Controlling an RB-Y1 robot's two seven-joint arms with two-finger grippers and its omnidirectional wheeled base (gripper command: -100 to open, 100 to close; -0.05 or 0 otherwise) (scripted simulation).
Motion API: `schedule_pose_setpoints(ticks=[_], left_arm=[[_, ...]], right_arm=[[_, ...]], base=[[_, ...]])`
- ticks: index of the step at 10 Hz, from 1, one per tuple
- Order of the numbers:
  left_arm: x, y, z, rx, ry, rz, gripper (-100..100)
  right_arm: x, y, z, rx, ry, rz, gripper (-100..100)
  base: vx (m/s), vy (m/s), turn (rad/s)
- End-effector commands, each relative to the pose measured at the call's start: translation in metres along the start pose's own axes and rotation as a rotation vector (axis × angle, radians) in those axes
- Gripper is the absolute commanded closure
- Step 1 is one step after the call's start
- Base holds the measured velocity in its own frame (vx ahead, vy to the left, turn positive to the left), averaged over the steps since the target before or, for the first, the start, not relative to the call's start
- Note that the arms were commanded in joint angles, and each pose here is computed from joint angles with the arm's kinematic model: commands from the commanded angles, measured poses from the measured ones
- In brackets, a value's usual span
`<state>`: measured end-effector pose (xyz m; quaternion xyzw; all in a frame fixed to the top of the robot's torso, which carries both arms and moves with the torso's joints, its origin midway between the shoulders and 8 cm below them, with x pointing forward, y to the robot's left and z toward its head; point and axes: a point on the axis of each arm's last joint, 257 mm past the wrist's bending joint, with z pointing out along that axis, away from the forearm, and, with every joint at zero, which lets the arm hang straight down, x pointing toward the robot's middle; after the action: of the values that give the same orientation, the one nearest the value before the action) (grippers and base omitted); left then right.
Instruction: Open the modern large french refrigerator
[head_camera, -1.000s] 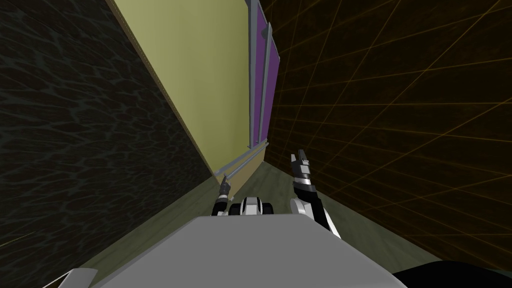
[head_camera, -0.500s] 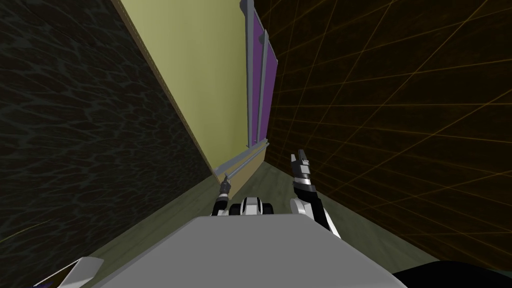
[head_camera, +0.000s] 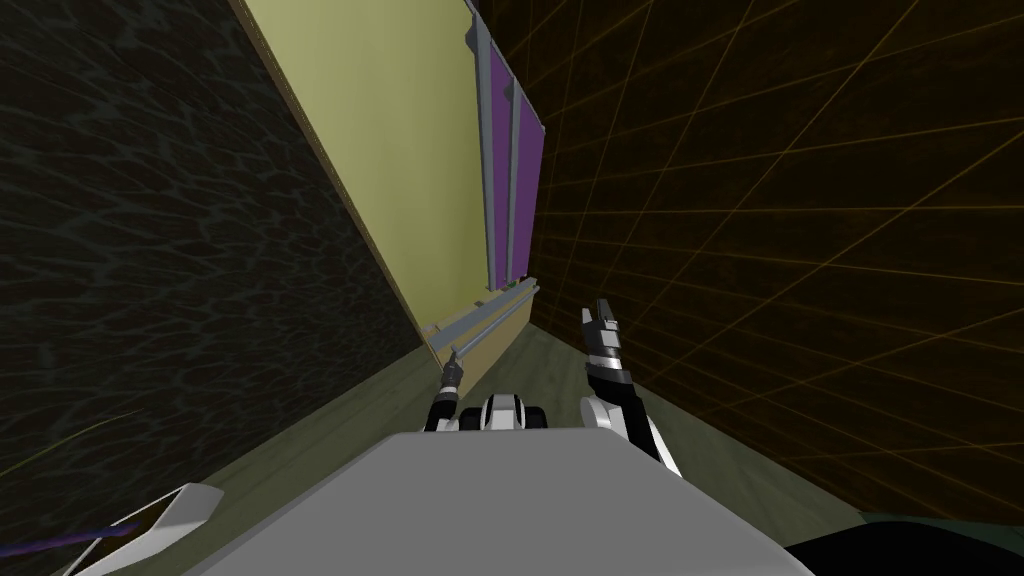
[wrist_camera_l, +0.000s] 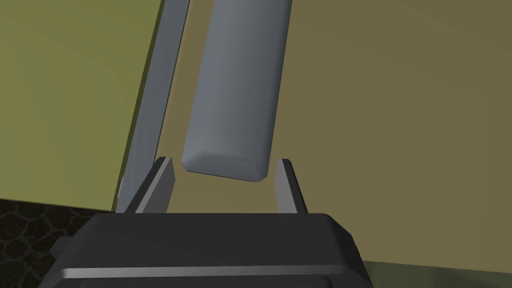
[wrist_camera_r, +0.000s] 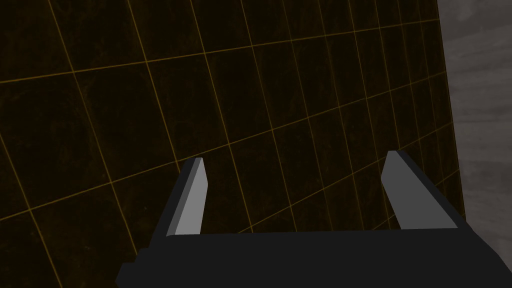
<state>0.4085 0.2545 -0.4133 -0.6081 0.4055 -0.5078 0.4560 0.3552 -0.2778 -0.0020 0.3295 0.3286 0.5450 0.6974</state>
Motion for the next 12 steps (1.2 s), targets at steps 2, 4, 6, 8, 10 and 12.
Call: schedule_pose_setpoints(ticks=[2, 4, 6, 8, 10, 12], left_arm=[[0.002, 0.002, -0.001, -0.005, 0.001, 0.0, 100], [0.004, 0.005, -0.004, -0.015, 0.004, 0.0, 100], [0.005, 0.007, -0.006, -0.021, 0.007, 0.001, 100], [0.005, 0.004, -0.005, -0.011, 0.008, 0.0, 100], [0.007, 0.007, -0.007, -0.019, 0.01, 0.0, 100], [0.014, -0.008, 0.013, -0.006, 0.02, 0.001, -100]], right_arm=[[0.0, 0.0, 0.0, 0.0, 0.0, 0.0, 0], [0.0, 0.0, 0.0, 0.0, 0.0, 0.0, 0], [0.0, 0.0, 0.0, 0.0, 0.0, 0.0, 0], [0.0, 0.0, 0.0, 0.0, 0.0, 0.0, 0], [0.0, 0.0, 0.0, 0.0, 0.0, 0.0, 0], [0.0, 0.0, 0.0, 0.0, 0.0, 0.0, 0]], base=[[-0.093, -0.112, 0.007], [-0.097, -0.114, 0.014], [-0.123, -0.161, 0.011], [-0.077, -0.111, 0.009], [-0.1, -0.091, 0.01], [-0.068, -0.034, 0.041]])
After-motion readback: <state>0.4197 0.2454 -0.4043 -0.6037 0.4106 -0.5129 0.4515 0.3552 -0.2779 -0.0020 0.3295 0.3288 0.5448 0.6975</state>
